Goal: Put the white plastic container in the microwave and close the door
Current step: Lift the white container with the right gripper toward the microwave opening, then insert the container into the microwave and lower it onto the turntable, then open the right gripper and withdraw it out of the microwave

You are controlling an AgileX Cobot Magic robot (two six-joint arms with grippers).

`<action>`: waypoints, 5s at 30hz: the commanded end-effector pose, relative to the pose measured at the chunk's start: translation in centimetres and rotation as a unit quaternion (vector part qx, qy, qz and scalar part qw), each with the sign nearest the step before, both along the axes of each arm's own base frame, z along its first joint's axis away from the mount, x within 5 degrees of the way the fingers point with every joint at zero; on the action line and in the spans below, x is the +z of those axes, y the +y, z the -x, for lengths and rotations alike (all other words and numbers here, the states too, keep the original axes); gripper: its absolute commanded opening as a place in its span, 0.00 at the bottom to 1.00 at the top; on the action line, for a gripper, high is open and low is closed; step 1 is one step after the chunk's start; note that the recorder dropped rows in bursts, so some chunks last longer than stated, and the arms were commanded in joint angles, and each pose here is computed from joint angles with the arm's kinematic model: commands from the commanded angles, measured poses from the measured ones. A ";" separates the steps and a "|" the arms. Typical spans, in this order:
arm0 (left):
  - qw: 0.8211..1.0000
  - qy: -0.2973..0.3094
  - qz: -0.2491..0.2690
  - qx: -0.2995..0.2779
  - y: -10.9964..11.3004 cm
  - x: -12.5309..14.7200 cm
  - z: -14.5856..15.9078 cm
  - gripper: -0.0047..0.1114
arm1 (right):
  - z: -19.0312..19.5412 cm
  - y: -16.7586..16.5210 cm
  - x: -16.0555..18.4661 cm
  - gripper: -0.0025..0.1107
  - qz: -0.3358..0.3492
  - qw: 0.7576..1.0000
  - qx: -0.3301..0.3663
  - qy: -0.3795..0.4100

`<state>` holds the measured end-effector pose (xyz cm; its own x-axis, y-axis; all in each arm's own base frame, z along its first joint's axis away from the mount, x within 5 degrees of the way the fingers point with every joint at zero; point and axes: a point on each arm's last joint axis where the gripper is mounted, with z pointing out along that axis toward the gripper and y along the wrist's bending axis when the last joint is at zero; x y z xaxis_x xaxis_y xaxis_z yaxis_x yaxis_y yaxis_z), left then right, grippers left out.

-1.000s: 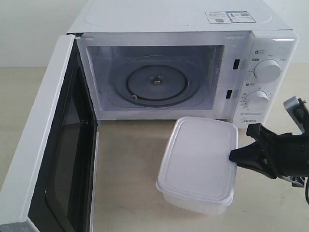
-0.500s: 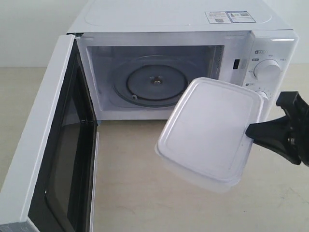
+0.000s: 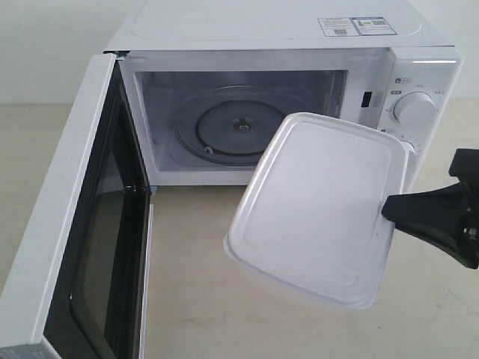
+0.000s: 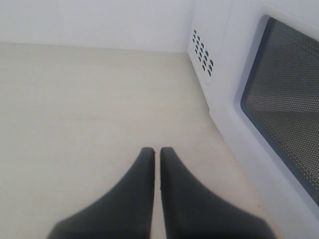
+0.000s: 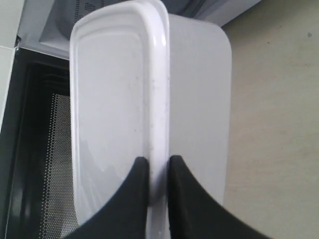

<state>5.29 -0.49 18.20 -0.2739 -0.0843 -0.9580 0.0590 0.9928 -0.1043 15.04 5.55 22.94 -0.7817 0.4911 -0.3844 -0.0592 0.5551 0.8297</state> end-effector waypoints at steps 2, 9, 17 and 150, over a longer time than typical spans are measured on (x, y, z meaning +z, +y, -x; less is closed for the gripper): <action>1.000 0.001 0.002 0.002 0.0 -0.1 0.0 0.08 | 0.1 0.0 0.2 0.02 -0.013 1.000 -0.010 0.000; 1.000 0.001 0.002 0.002 0.0 -0.1 0.0 0.08 | 0.8 0.4 0.6 0.02 0.027 0.999 -0.038 0.013; 1.000 0.001 0.002 0.002 0.0 -0.1 0.0 0.08 | 1.3 2.9 0.5 0.02 0.037 0.997 -0.068 0.013; 1.000 0.001 0.002 0.002 0.0 -0.1 0.0 0.08 | -15.3 17.3 -11.2 0.02 0.241 0.901 0.001 -0.360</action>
